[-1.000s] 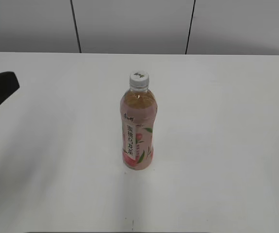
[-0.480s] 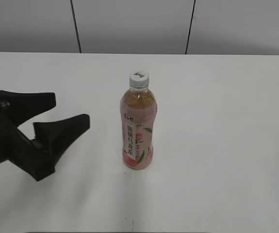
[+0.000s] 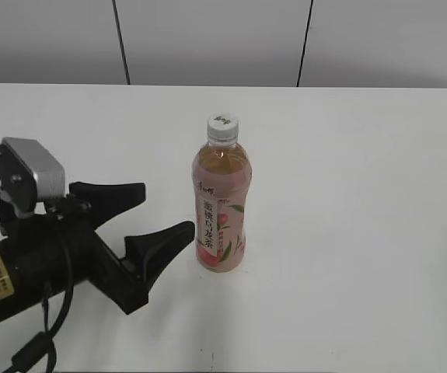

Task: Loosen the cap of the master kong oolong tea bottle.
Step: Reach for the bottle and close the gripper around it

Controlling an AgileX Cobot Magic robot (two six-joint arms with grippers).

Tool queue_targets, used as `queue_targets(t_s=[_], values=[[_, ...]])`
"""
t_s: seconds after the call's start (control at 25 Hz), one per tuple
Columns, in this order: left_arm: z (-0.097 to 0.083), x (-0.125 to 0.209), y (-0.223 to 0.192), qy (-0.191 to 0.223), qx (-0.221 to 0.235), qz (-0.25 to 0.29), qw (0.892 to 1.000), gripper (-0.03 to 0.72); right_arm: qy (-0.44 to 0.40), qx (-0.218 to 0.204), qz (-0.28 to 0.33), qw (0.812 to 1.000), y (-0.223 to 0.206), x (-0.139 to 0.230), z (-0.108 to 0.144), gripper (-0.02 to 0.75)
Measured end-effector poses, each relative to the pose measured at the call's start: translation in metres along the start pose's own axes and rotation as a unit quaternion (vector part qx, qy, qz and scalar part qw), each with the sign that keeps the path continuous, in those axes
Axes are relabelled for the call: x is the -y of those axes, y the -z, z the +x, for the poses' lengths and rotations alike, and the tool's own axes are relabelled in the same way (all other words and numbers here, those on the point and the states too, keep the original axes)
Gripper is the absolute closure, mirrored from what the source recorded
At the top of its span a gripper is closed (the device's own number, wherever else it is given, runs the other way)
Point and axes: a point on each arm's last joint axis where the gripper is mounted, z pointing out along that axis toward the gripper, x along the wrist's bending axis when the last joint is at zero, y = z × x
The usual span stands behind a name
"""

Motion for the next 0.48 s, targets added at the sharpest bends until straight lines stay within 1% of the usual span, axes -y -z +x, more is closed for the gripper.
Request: queue_targets(t_s=[0.12, 0.24, 0.36, 0.48], values=[[0.003, 0.016, -0.005, 0.007, 0.000, 0.024, 1.000, 0.116, 0.000, 0.000, 0.000, 1.000, 0.000, 0.000, 0.000, 0.383], [0.006, 0.023, -0.014, 0.010, 0.000, 0.035, 0.999, 0.116, 0.000, 0.000, 0.000, 1.000, 0.000, 0.000, 0.000, 0.383], [0.007, 0.019, -0.025, 0.003, 0.008, 0.025, 1.000, 0.115, 0.000, 0.000, 0.000, 1.000, 0.000, 0.000, 0.000, 0.383], [0.007, 0.009, -0.038, -0.012, 0.028, 0.002, 1.000, 0.115, 0.000, 0.000, 0.000, 1.000, 0.000, 0.000, 0.000, 0.383]])
